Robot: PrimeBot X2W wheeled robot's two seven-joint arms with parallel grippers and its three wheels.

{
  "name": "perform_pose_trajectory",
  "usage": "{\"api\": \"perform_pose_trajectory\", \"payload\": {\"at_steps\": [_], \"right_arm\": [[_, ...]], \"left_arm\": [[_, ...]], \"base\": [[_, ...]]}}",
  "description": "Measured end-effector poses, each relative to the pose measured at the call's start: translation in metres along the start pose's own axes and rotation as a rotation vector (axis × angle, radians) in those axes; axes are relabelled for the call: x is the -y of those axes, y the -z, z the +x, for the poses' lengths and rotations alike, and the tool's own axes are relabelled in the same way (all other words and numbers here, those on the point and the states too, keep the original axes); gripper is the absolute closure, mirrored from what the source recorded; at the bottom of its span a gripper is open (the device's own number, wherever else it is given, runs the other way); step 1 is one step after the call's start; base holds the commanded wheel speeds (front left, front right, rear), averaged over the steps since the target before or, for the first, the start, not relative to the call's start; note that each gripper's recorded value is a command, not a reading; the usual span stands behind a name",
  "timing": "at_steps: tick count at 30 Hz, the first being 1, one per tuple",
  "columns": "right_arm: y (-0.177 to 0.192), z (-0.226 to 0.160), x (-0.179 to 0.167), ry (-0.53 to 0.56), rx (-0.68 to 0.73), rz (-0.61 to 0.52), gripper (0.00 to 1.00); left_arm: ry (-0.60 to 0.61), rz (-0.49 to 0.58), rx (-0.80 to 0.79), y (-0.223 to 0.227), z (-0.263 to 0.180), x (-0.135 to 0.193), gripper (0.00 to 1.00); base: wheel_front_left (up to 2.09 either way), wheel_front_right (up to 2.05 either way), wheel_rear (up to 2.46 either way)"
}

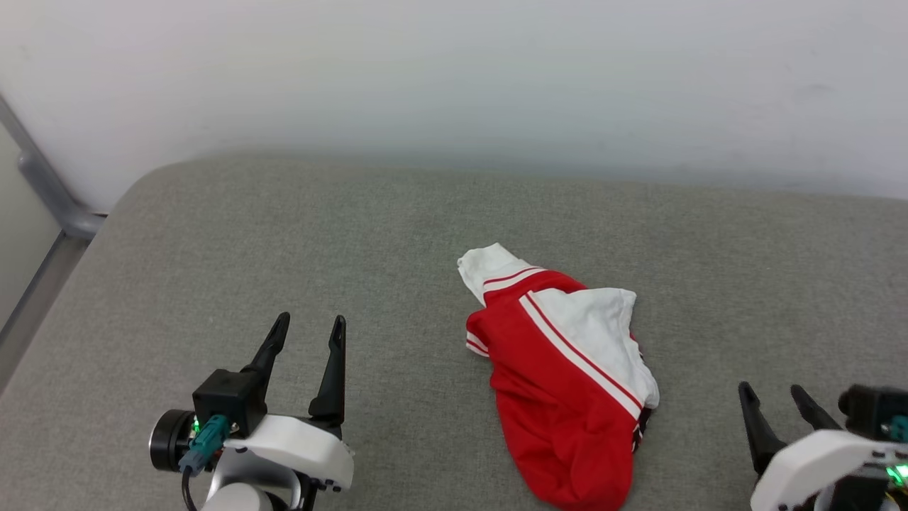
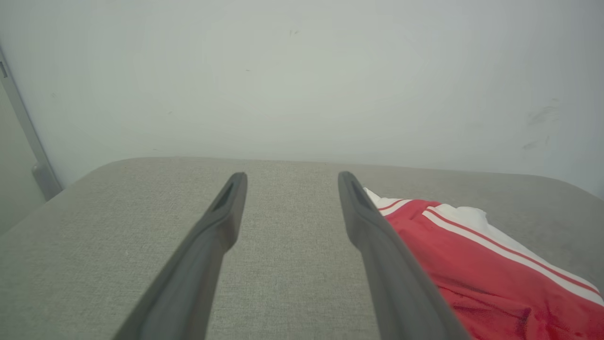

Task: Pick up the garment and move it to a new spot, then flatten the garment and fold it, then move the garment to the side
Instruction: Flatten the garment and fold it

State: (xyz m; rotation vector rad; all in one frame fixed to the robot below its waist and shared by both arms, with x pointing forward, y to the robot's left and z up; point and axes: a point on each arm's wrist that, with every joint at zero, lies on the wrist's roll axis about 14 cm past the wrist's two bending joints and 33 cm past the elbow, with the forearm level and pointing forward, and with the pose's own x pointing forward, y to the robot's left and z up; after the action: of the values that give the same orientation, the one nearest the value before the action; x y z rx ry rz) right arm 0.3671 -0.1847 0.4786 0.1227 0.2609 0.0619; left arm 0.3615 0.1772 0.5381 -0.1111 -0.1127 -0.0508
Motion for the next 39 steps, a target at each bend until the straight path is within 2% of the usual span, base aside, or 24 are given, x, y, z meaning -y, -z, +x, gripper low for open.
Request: {"api": "perform_pose_trajectory", "payload": {"at_steps": [5, 13, 20, 21, 22, 26, 33, 37, 39], "right_arm": [[0.007, 0.036, -0.040, -0.114, -0.152, -0.043, 0.00], [0.034, 0.073, -0.100, -0.330, -0.427, -0.245, 0.00], [0.073, 0.079, -0.118, -0.426, -0.633, -0.350, 0.00], [0.074, 0.080, -0.119, -0.433, -0.644, -0.353, 0.63], [0.074, 0.080, -0.119, -0.438, -0.644, -0.356, 1.00], [0.057, 0.083, -0.123, -0.451, -0.583, -0.377, 1.00], [-0.001, 0.083, -0.119, -0.420, -0.385, -0.407, 1.00], [-0.034, 0.079, -0.091, -0.321, -0.292, -0.401, 1.00], [-0.039, 0.073, -0.069, -0.255, -0.279, -0.386, 1.00]], "left_arm": [[-0.034, -0.007, 0.018, -0.004, 0.007, -0.010, 0.00], [-0.084, -0.015, 0.004, 0.004, 0.012, -0.025, 0.00], [-0.118, -0.008, -0.012, 0.011, 0.014, -0.036, 0.00], [-0.122, -0.008, -0.013, 0.012, 0.014, -0.037, 0.00], [-0.122, -0.010, -0.014, 0.012, 0.014, -0.037, 0.00], [-0.116, -0.021, 0.002, 0.009, 0.016, -0.036, 0.00], [-0.090, -0.029, 0.020, 0.005, 0.015, -0.027, 0.00], [-0.067, -0.027, 0.016, 0.007, 0.015, -0.020, 0.00], [-0.052, -0.030, 0.015, 0.007, 0.015, -0.014, 0.00]], "base": [[0.00, 0.00, 0.00], [0.00, 0.00, 0.00], [0.00, 0.00, 0.00], [0.00, 0.00, 0.00], [0.00, 0.00, 0.00], [0.00, 0.00, 0.00], [0.00, 0.00, 0.00], [0.00, 0.00, 0.00], [0.00, 0.00, 0.00]]}}
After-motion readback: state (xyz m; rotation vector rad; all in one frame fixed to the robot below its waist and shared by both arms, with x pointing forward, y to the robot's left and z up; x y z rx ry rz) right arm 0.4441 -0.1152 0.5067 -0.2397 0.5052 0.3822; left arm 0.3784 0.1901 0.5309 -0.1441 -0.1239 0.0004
